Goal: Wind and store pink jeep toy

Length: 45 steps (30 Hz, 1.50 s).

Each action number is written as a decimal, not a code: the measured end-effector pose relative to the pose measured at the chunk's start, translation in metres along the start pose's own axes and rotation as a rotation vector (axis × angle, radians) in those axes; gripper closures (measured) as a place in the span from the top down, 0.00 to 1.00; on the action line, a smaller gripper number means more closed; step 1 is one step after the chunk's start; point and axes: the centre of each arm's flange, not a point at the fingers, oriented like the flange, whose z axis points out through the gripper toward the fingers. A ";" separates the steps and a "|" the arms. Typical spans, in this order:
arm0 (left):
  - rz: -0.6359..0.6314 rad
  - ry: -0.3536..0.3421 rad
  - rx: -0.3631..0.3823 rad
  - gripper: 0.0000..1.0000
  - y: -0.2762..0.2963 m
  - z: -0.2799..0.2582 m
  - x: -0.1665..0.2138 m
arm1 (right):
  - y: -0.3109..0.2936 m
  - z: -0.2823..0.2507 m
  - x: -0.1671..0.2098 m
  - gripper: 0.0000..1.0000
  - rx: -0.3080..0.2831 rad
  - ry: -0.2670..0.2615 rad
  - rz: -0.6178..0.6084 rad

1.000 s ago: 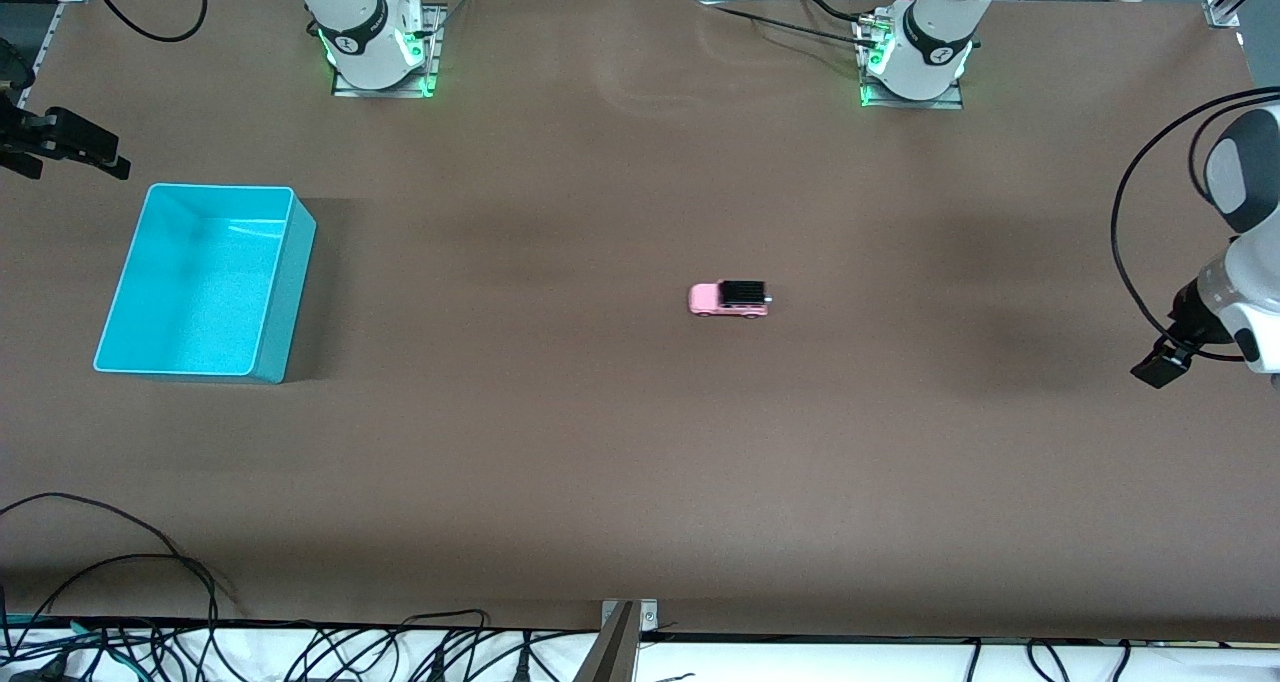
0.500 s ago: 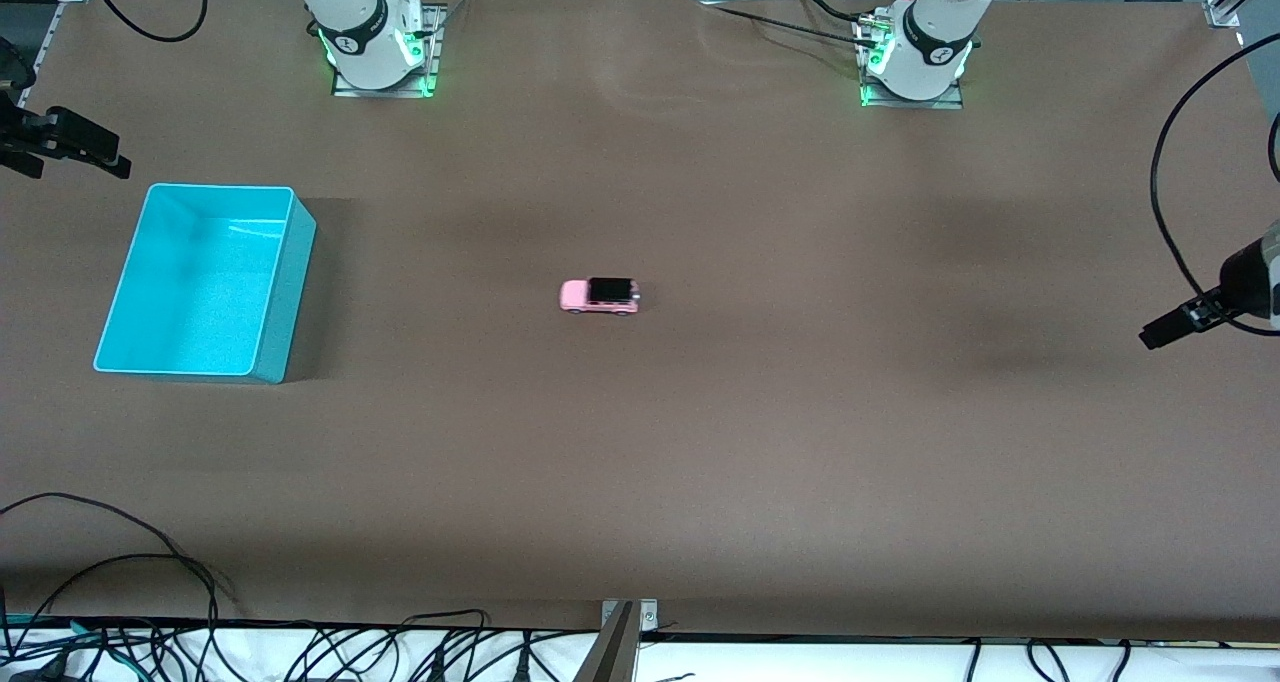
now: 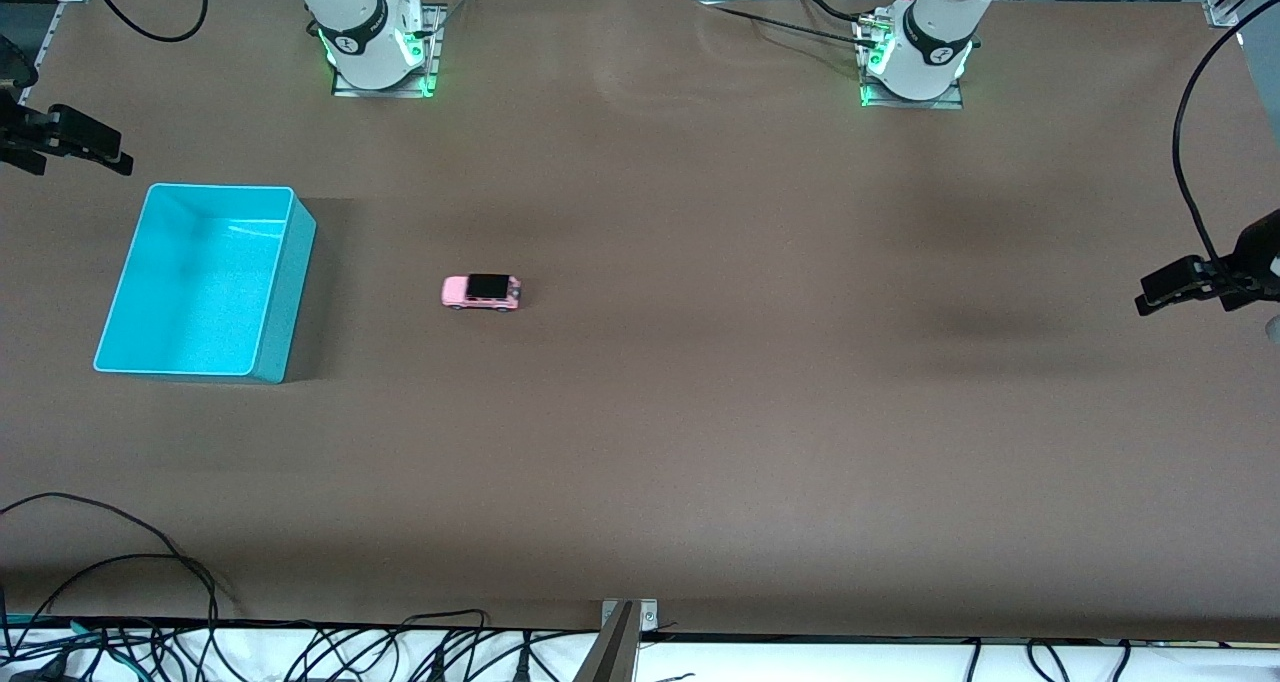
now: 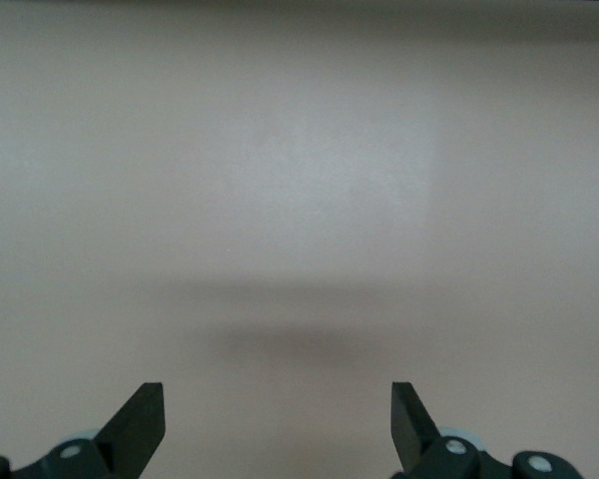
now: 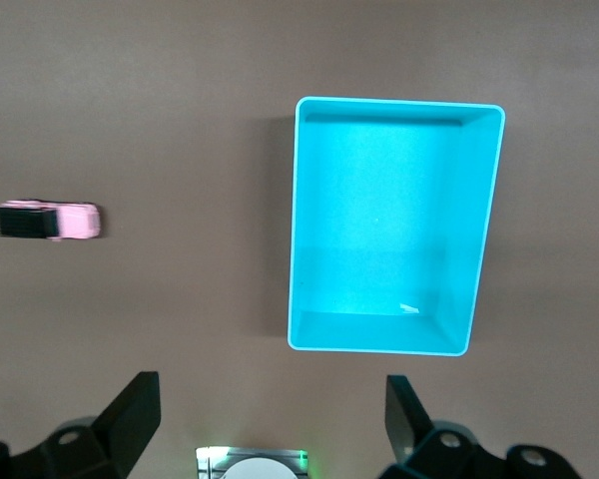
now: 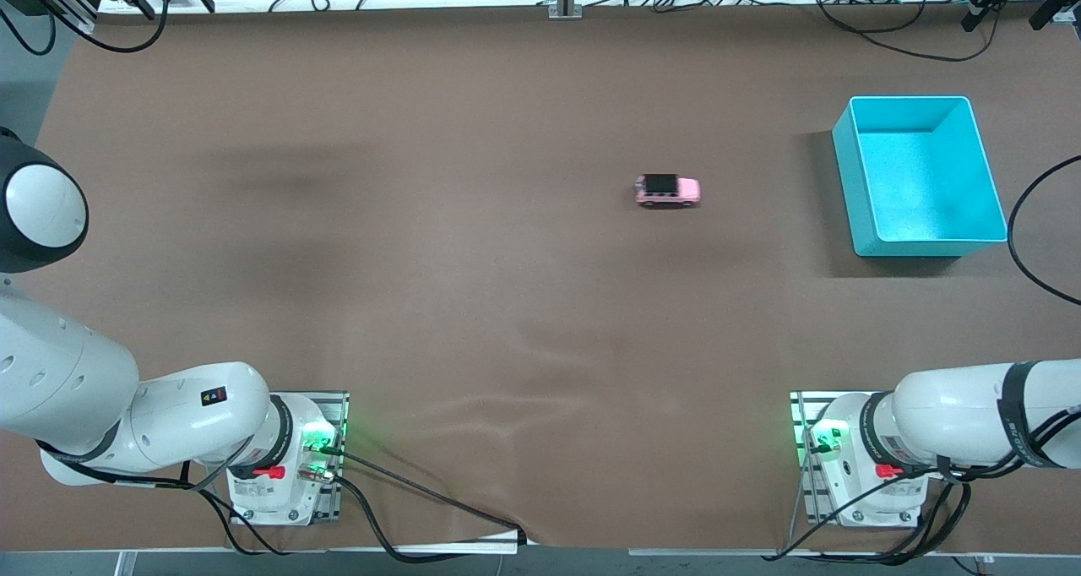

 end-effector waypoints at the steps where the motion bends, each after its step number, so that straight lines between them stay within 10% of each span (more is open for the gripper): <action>1: 0.002 0.003 -0.003 1.00 0.002 -0.003 -0.001 | 0.000 0.000 0.000 1.00 0.000 0.000 0.000; 45: 0.062 -0.026 0.010 1.00 0.035 -0.020 -0.049 | 0.004 0.001 0.001 1.00 0.005 0.001 0.005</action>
